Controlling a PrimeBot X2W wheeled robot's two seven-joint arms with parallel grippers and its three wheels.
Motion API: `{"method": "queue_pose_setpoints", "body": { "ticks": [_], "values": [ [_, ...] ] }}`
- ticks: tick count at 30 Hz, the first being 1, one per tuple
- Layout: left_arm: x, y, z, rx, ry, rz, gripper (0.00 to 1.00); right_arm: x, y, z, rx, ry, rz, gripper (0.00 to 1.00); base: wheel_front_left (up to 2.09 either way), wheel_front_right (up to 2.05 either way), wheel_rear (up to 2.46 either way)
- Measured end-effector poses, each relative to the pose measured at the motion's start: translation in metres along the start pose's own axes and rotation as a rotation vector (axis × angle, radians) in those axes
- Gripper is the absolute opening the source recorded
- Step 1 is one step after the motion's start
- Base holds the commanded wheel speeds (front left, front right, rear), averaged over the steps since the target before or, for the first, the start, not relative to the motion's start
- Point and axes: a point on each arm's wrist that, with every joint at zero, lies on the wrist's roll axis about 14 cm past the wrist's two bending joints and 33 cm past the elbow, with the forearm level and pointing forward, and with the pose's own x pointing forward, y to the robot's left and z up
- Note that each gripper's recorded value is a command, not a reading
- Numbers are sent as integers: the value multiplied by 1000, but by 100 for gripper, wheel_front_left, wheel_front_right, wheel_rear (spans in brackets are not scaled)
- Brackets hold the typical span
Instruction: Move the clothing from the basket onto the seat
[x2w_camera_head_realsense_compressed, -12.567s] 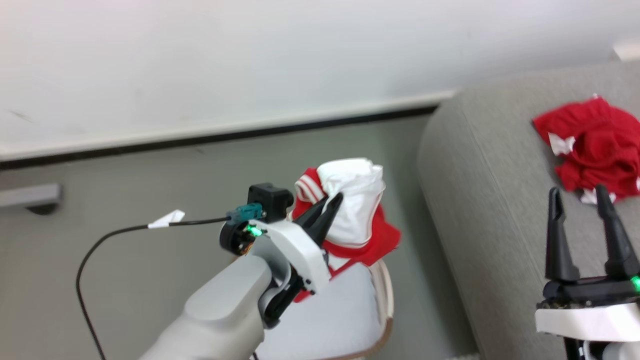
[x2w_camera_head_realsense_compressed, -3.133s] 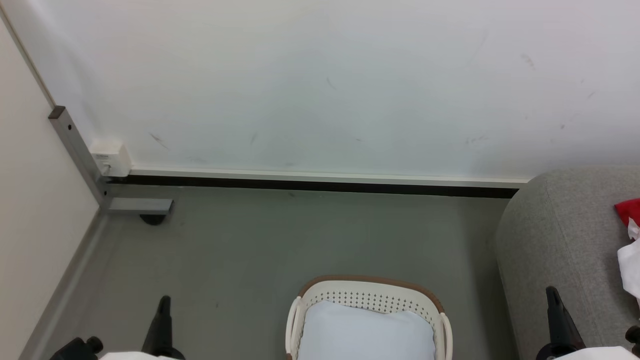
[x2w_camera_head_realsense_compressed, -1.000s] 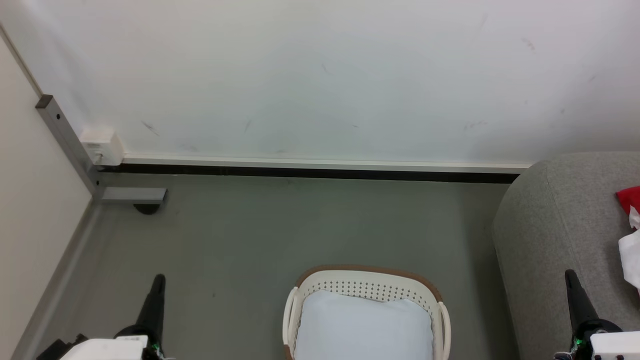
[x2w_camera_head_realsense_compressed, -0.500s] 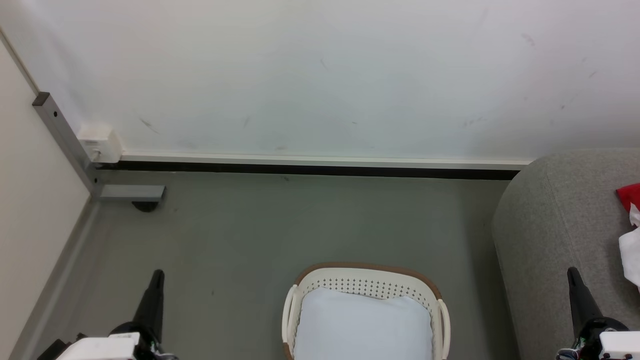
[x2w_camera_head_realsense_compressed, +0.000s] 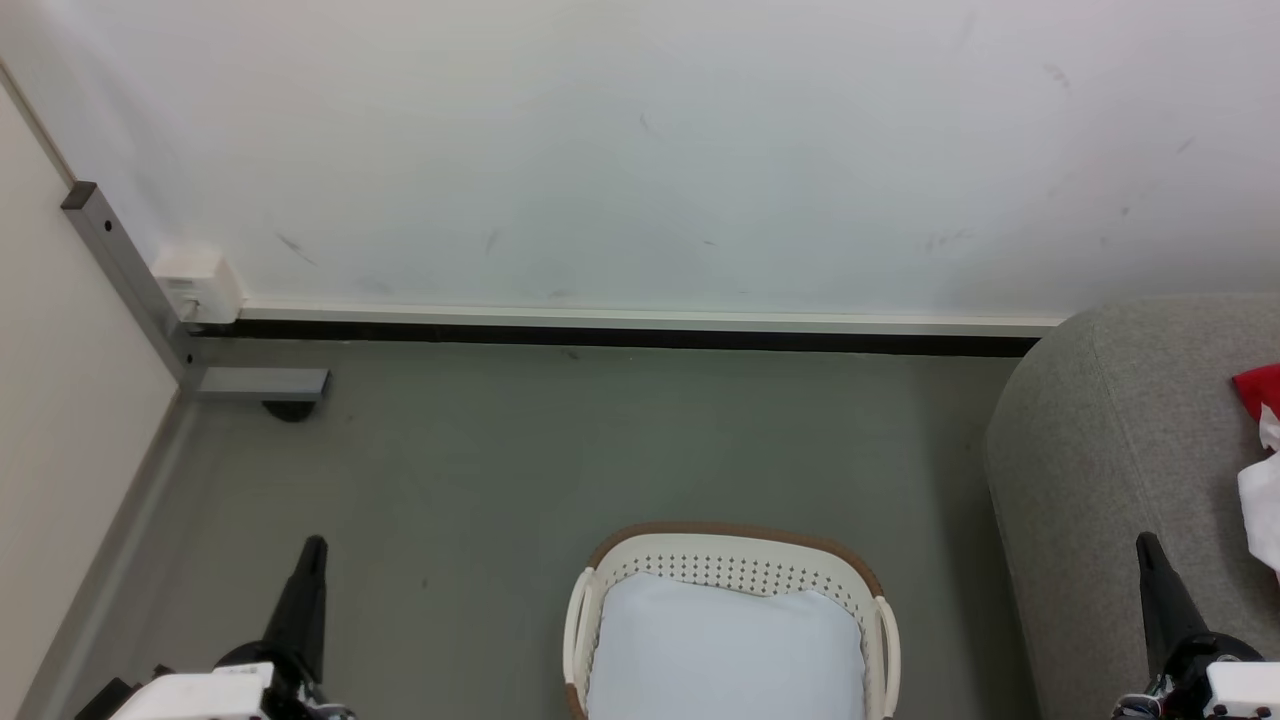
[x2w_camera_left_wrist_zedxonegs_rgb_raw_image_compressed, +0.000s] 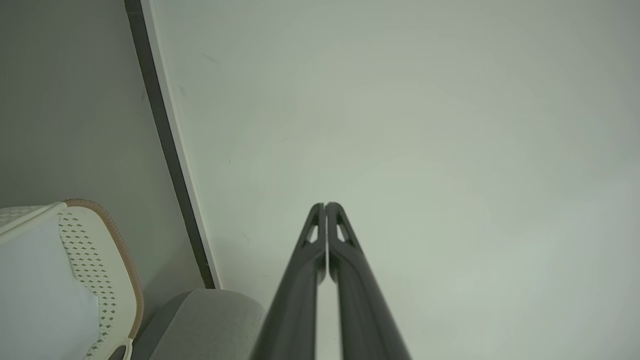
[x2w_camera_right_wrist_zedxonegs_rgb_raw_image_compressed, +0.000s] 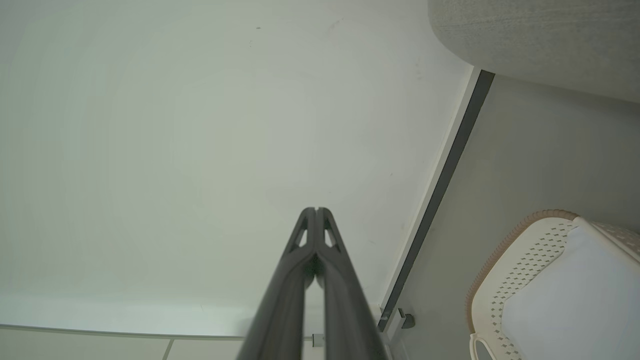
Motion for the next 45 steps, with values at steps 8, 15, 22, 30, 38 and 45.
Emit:
{"method": "queue_pose_setpoints", "body": {
  "ticks": [8,15,22,30,38,45],
  "values": [
    [0,0,0,0,0,0,0,0,0,0,0,0,0,0,0,0,0],
    [0,0,0,0,0,0,0,0,0,0,0,0,0,0,0,0,0],
    [0,0,0,0,0,0,0,0,0,0,0,0,0,0,0,0,0],
    [0,0,0,0,0,-1,0,0,0,0,0,0,0,0,0,0,0],
    [0,0,0,0,0,0,0,0,0,0,0,0,0,0,0,0,0],
    [0,0,0,0,0,-1,0,0,0,0,0,0,0,0,0,0,0]
  ]
}}
